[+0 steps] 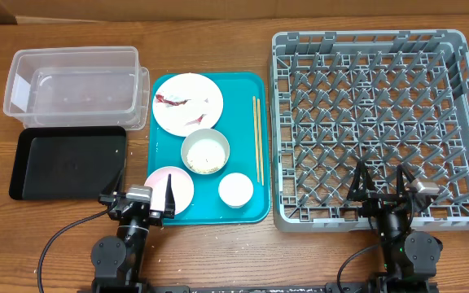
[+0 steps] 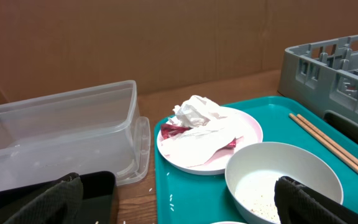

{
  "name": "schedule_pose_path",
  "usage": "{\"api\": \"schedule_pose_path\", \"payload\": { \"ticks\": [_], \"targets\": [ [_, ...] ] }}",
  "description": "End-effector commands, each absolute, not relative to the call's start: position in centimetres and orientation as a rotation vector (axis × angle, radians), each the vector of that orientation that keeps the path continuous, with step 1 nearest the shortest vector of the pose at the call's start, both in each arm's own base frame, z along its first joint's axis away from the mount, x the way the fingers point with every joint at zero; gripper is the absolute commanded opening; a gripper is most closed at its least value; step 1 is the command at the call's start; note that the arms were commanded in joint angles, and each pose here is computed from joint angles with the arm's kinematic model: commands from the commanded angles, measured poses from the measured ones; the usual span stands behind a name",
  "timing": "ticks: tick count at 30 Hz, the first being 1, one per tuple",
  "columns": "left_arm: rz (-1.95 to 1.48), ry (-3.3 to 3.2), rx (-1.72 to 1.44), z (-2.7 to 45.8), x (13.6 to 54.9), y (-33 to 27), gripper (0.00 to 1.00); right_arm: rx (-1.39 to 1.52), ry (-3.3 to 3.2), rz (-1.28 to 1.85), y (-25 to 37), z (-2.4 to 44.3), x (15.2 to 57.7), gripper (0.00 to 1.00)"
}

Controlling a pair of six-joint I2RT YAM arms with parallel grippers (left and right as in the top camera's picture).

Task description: Sort waste into correct bins and load items into the dishwasher

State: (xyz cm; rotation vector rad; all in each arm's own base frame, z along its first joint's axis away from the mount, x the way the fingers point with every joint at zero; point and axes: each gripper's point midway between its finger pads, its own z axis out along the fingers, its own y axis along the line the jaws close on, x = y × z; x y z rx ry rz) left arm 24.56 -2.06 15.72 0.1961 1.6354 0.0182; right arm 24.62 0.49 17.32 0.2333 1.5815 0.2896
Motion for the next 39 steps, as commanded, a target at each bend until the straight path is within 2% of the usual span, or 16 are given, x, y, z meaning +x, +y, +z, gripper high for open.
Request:
{"api": "schedule_pose_path", "payload": {
  "ticks": [1,21,28,33,39],
  "targets": [
    [0.024,1.633,0.180,15.7,24.6,-1.8,1.00,0.234,1.581,0.289,0.4,17.1,24.6,1.00],
    [0.028,1.602,0.182,16.5,24.6,-1.8,1.00,0.274,1.549,0.241,-0.6,17.6,24.6,1.00],
    [0.042,1.435,0.169,20.6,24.4,-1.7,1.00,0.268,1.520,0.243,-0.6,18.4,24.6,1.00],
    [0.046,1.376,0.166,23.2,23.9,-1.7,1.00,0.248,1.420,0.252,-0.5,20.9,24.4,1.00],
    [0.069,1.306,0.189,28.5,22.9,-1.8,1.00,0.225,1.323,0.263,-0.4,25.2,23.4,1.00]
  ]
}}
